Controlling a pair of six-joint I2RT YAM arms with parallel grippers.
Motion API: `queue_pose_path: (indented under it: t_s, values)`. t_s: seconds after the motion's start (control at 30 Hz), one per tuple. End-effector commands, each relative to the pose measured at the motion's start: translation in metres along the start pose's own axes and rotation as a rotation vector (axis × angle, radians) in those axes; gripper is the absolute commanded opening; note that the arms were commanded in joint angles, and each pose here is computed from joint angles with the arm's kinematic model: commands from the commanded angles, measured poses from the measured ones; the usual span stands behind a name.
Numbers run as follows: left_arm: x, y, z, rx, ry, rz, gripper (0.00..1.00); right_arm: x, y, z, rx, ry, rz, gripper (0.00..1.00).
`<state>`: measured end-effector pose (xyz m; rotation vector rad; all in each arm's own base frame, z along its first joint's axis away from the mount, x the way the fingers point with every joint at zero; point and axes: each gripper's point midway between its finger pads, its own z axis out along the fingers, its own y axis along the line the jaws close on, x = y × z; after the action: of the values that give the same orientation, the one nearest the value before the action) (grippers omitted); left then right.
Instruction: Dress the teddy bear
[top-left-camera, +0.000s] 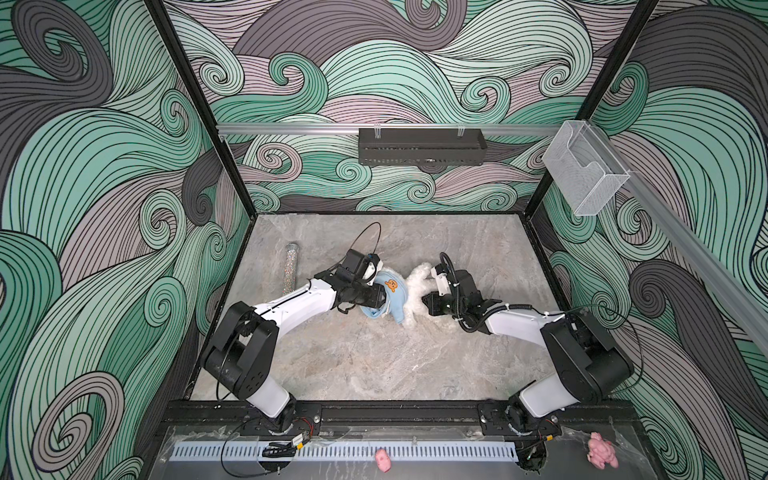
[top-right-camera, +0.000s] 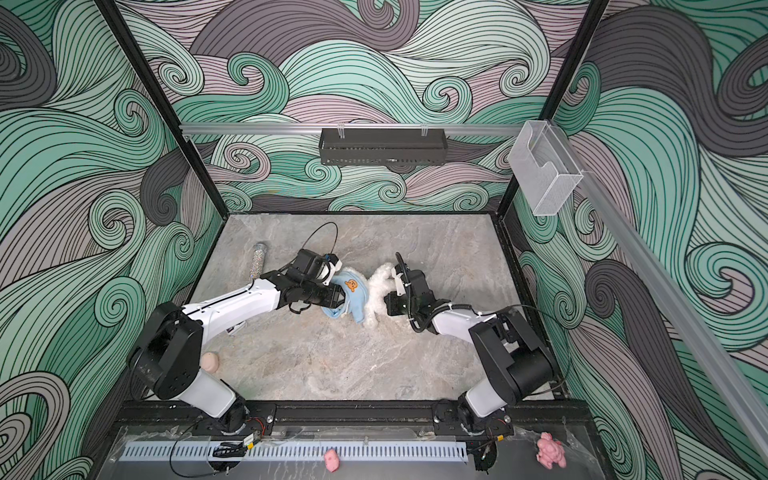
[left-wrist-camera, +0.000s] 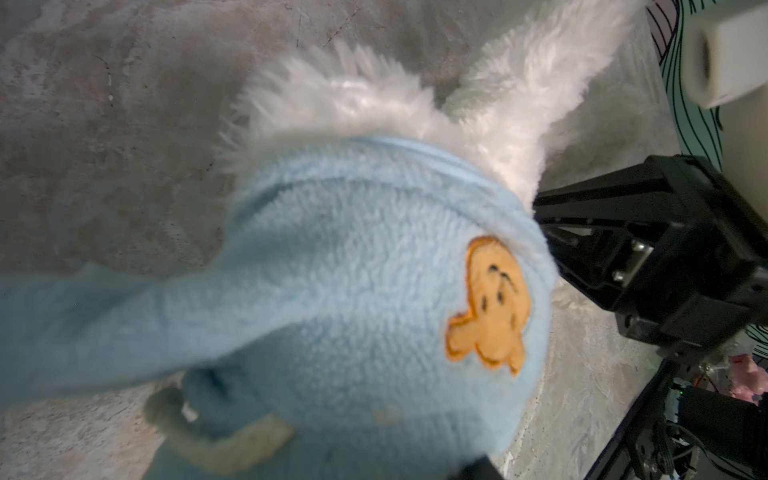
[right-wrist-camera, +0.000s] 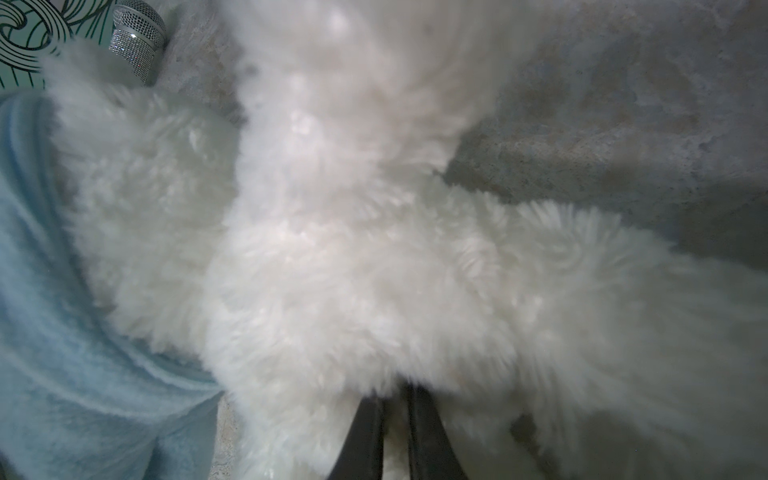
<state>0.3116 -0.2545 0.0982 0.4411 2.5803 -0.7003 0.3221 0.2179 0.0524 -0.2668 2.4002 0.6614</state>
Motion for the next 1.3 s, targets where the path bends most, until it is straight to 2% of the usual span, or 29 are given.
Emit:
queue_pose_path:
  t_s: [0.0, 0.17, 0.33, 0.4, 0.47, 0.53, 0.57, 0.67, 0.73, 0.9, 0.97, 1.07, 1.27]
  values:
    - [-0.031, -0.001, 0.003, -0.002, -0.092, -0.006, 0.44, 0.023, -0.014, 0.006, 0.059, 0.078, 0.008, 0.14]
    - [-0.039, 0.005, 0.021, -0.005, -0.127, -0.007, 0.44, 0.026, -0.015, 0.009, 0.057, 0.087, 0.003, 0.14]
    - [-0.046, -0.002, 0.046, 0.081, -0.163, 0.01, 0.4, 0.03, -0.016, 0.013, 0.059, 0.093, -0.012, 0.13]
    - [-0.053, -0.01, 0.052, 0.131, -0.2, 0.024, 0.33, 0.031, -0.016, 0.015, 0.061, 0.093, -0.025, 0.13]
    - [-0.06, -0.016, 0.053, 0.173, -0.246, 0.057, 0.2, 0.032, -0.017, 0.016, 0.063, 0.096, -0.037, 0.13]
    - [-0.066, -0.023, 0.046, 0.205, -0.317, 0.131, 0.04, 0.031, -0.019, 0.013, 0.077, 0.096, -0.058, 0.13]
    - [-0.071, -0.025, 0.04, 0.206, -0.372, 0.189, 0.0, 0.03, -0.02, 0.009, 0.087, 0.094, -0.075, 0.13]
    - [-0.073, -0.027, 0.018, 0.175, -0.498, 0.373, 0.0, 0.018, -0.014, -0.012, 0.095, 0.062, -0.141, 0.17]
    - [-0.072, -0.032, 0.004, 0.157, -0.547, 0.487, 0.0, 0.005, 0.0, -0.032, 0.055, 0.021, -0.191, 0.22]
    - [-0.059, -0.049, -0.02, 0.128, -0.63, 0.778, 0.0, -0.023, 0.068, -0.085, -0.233, -0.054, -0.276, 0.4]
    - [-0.056, -0.05, -0.022, 0.094, -0.641, 0.839, 0.0, -0.032, 0.089, -0.098, -0.326, -0.048, -0.273, 0.43]
    - [-0.054, -0.055, -0.024, 0.057, -0.658, 0.907, 0.0, -0.046, 0.104, -0.105, -0.374, -0.044, -0.225, 0.43]
    - [-0.05, -0.063, -0.018, 0.033, -0.645, 0.983, 0.0, -0.066, 0.101, -0.098, -0.287, -0.074, -0.215, 0.32]
